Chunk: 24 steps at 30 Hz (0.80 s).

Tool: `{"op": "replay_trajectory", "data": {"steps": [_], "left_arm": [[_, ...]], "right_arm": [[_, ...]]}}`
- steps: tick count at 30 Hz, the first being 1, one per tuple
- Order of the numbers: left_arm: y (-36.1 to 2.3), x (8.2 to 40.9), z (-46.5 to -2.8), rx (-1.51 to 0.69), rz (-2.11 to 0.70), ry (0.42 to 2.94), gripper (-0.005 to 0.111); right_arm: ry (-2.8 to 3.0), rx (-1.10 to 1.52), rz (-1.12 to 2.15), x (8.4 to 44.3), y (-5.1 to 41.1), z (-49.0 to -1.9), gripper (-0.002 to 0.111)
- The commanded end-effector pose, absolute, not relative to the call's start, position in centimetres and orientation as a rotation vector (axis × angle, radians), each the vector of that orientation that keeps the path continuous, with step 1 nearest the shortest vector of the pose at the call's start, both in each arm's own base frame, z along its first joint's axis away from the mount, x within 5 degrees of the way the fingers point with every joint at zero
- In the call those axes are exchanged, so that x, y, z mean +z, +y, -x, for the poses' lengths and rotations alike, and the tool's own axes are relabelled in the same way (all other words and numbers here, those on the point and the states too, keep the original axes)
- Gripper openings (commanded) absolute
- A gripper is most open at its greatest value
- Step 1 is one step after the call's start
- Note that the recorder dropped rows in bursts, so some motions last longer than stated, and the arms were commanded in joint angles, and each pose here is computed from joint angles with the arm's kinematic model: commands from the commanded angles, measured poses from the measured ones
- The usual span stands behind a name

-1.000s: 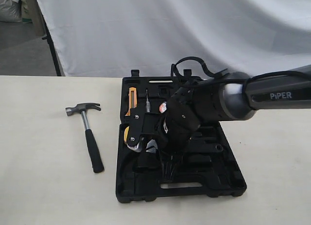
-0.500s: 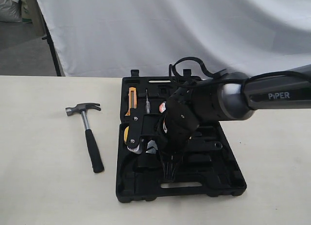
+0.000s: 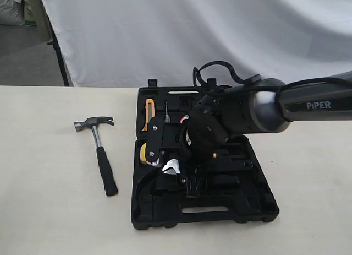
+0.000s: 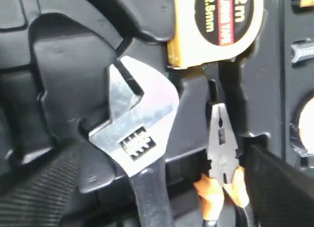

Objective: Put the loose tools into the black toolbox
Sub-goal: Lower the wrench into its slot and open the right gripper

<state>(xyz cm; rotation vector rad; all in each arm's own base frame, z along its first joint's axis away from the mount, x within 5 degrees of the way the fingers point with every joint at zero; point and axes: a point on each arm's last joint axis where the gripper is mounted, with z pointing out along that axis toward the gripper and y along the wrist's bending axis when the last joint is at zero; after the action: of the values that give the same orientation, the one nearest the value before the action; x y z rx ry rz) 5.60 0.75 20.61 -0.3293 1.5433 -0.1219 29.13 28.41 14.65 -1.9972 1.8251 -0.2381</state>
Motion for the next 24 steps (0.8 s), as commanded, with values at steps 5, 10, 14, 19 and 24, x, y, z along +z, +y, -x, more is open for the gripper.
{"op": "replay_trajectory", "data": {"steps": [5,10,14,19,24], "left_arm": [[0.9,20.8,-5.5,-0.103,0.346,1.526,0.001],[0.9,20.8,-5.5,-0.103,0.346,1.526,0.001],[0.9,20.8,-5.5,-0.103,0.346,1.526,0.001],[0.9,20.8,-5.5,-0.103,0.346,1.526,0.001],[0.9,20.8,-5.5,-0.103,0.346,1.526,0.001]], "right_arm": [[1.928,-0.208,1.902,15.5,28.0,-28.8,0.087],[1.966,-0.171,1.796,17.4,27.8,-28.6,0.055],[1.96,-0.163,1.772,17.8,27.9,-28.6,0.021],[1.982,-0.181,1.737,17.8,27.5,-29.0,0.0],[2.076,-0.199,1.637,17.8,25.6,-30.6,0.0]]}}
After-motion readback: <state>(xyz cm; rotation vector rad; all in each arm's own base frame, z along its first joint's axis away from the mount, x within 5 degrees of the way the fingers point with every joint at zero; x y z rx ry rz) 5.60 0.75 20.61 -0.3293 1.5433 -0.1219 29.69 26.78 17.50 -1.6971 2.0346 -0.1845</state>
